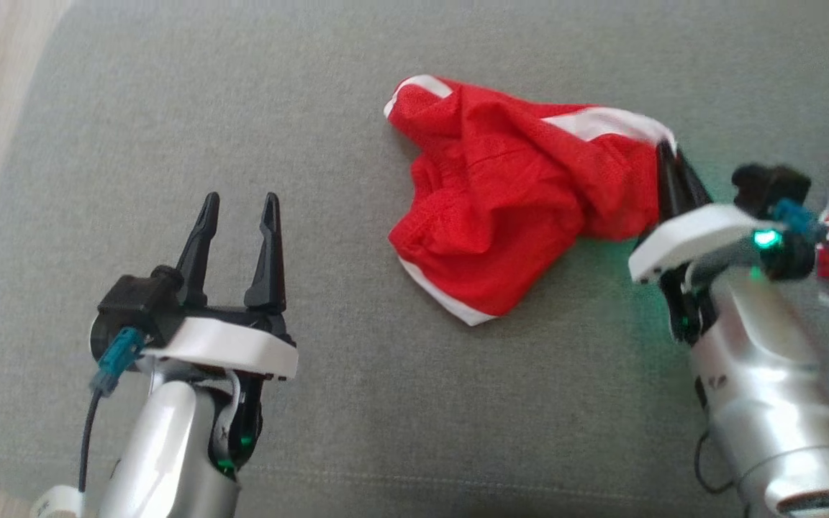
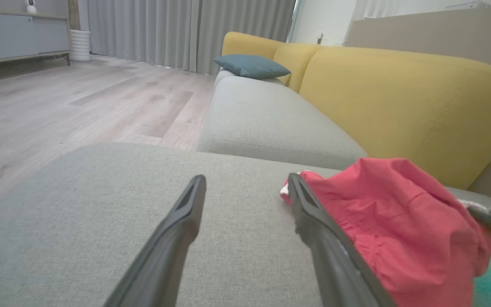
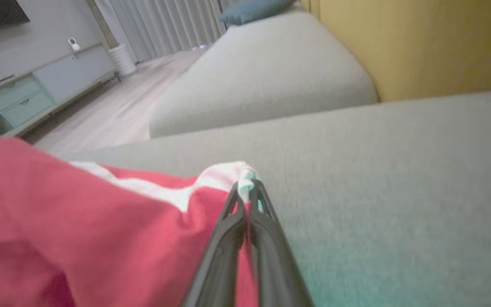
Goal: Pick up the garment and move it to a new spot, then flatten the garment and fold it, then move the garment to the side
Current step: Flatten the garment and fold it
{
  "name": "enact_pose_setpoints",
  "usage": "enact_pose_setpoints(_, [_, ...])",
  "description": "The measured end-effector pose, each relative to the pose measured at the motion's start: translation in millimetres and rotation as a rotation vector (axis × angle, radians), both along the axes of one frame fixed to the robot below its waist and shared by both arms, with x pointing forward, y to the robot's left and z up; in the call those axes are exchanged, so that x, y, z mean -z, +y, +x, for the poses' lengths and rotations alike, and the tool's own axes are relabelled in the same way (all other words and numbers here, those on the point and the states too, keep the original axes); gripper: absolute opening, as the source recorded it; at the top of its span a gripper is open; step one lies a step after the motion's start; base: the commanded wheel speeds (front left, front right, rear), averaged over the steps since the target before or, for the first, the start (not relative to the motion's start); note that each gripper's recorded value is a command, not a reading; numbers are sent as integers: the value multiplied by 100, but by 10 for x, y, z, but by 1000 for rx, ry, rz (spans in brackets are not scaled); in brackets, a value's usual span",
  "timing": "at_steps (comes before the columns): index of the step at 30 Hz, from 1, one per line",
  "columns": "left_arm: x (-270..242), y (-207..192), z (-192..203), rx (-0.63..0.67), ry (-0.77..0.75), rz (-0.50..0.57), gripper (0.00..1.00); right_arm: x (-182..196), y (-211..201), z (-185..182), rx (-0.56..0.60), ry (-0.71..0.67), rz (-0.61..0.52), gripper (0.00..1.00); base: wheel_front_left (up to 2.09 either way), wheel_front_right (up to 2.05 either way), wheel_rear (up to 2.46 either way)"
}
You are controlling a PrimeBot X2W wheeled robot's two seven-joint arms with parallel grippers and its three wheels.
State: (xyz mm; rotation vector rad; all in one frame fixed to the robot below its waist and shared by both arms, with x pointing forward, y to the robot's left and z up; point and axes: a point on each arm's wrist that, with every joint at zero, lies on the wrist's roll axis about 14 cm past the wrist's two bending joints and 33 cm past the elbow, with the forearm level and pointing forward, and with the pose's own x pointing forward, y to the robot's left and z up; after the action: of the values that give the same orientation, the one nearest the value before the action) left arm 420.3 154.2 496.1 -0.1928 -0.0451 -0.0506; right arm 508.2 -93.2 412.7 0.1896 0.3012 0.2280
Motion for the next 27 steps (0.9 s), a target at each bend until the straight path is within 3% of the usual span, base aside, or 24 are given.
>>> enact_pose_setpoints(5, [-162, -82, -43, 20, -42, -17, 100, -768, 0, 187, -17, -221, -29, 0, 0, 0, 0])
enact_pose_setpoints(7, [-216, -100, -128, 18, -53, -34, 100, -1287, 22, 216, -39, -365, -52, 0, 0, 0, 0])
enact_pose_setpoints(16, [-339, -89, -421, 5, -85, -52, 100, -2739, 354, -44, -164, -712, -91, 0, 0, 0, 0])
enact_pose_setpoints(21, [-415, -53, -495, -6, -109, -54, 100, -3116, 591, -263, -240, -798, -81, 0, 0, 0, 0])
enact_pose_setpoints(27, [-431, -50, -491, -7, -114, -55, 100, -3123, 795, -415, -310, -814, -86, 0, 0, 0, 0])
